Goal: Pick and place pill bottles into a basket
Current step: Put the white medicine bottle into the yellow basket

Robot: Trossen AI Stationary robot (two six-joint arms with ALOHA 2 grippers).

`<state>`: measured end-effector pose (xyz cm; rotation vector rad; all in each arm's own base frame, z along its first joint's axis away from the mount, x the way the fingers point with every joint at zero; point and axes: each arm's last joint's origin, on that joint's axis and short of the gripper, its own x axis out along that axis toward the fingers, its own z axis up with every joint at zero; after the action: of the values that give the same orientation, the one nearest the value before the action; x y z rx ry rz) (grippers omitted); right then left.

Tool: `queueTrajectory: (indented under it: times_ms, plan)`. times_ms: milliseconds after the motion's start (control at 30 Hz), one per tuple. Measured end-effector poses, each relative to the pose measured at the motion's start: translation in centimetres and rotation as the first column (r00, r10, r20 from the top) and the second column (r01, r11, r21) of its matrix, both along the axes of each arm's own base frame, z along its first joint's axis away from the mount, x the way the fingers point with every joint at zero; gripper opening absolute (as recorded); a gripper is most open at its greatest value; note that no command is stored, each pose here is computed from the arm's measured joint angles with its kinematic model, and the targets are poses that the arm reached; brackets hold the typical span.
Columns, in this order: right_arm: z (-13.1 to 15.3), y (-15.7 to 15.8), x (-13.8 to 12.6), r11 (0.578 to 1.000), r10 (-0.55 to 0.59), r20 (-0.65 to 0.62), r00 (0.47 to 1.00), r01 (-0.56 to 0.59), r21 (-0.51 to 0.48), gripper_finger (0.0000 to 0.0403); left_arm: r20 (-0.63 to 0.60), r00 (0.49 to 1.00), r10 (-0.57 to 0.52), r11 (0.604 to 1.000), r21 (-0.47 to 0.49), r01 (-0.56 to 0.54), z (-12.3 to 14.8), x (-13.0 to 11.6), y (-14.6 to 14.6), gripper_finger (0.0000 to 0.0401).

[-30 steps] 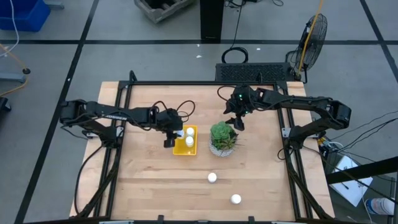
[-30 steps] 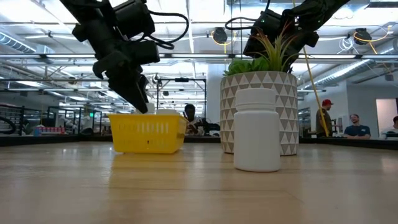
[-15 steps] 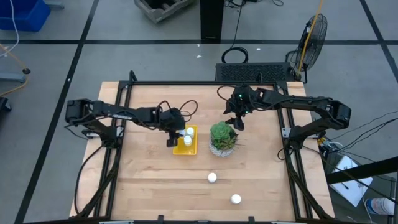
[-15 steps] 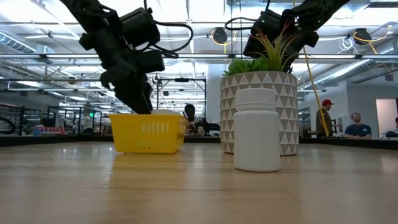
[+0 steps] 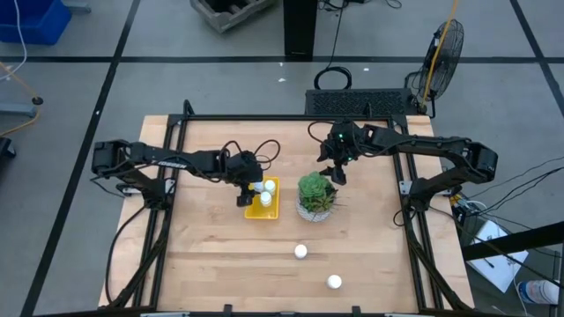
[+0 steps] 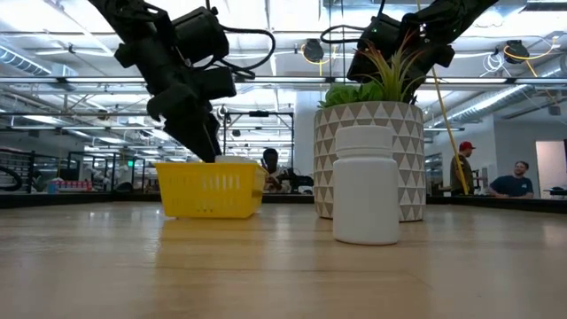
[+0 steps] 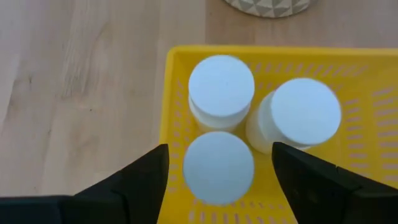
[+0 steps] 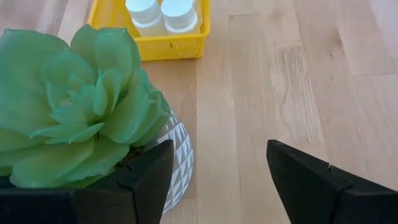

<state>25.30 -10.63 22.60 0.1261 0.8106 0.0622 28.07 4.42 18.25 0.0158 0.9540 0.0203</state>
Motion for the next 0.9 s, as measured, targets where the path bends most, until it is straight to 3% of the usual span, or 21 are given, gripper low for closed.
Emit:
queueTrajectory:
  times_ms: [300,500,700,900]
  plan:
    - [-0.1,0.0,-0.1,1.0,0.0,-0.013,1.0,0.0,0.005,0.0249,0.005,1.0,-0.016,1.0,0.011,0.016,1.4,0.3,0.0,0.0271]
    - [-0.1,0.0,-0.1,1.0,0.009,-0.011,1.0,-0.009,-0.006,0.0249,0.071,0.997,-0.033,0.999,0.036,0.031,3.9,-0.5,-0.1,0.0276]
    - [0.2,0.0,0.0,0.998,0.042,0.019,0.999,-0.041,-0.052,0.0249,0.224,0.973,-0.055,0.996,0.087,0.036,7.7,-2.8,0.0,0.0274]
    - [1.2,-0.5,-0.7,0.988,-0.006,0.031,0.999,0.011,-0.156,0.0249,0.367,0.926,-0.085,0.995,0.074,0.062,8.3,-6.2,-0.2,0.0267]
